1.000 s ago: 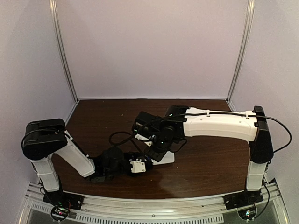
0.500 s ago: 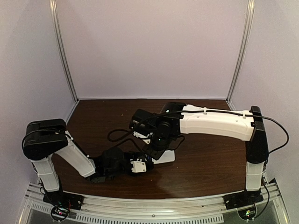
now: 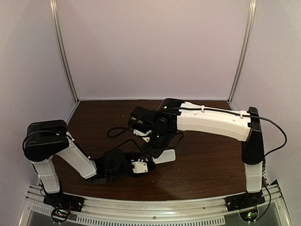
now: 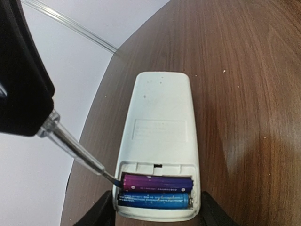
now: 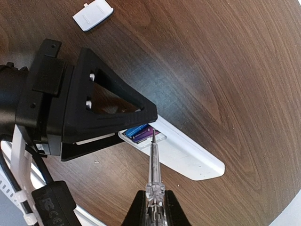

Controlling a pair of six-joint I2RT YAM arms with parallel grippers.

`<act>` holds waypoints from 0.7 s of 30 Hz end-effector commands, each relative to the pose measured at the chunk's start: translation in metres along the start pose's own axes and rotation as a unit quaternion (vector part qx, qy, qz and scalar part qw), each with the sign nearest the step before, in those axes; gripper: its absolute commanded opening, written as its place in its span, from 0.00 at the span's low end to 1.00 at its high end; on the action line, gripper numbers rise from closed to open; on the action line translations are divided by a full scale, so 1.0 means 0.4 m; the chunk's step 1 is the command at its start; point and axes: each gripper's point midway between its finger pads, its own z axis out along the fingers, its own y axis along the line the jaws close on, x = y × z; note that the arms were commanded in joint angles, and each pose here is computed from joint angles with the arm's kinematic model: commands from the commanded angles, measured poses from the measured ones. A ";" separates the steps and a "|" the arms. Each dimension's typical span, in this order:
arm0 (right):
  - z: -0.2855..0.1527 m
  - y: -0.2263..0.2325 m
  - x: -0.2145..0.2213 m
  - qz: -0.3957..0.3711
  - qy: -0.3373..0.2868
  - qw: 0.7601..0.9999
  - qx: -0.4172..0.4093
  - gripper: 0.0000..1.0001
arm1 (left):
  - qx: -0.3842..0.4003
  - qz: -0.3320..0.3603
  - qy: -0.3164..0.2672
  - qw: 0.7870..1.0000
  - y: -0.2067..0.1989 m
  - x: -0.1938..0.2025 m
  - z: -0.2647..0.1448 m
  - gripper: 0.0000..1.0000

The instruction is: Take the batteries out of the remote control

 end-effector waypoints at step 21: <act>-0.025 -0.138 -0.107 0.057 -0.044 0.995 0.070 0.00 | 0.017 0.016 -0.026 0.999 -0.036 -0.034 0.007 0.00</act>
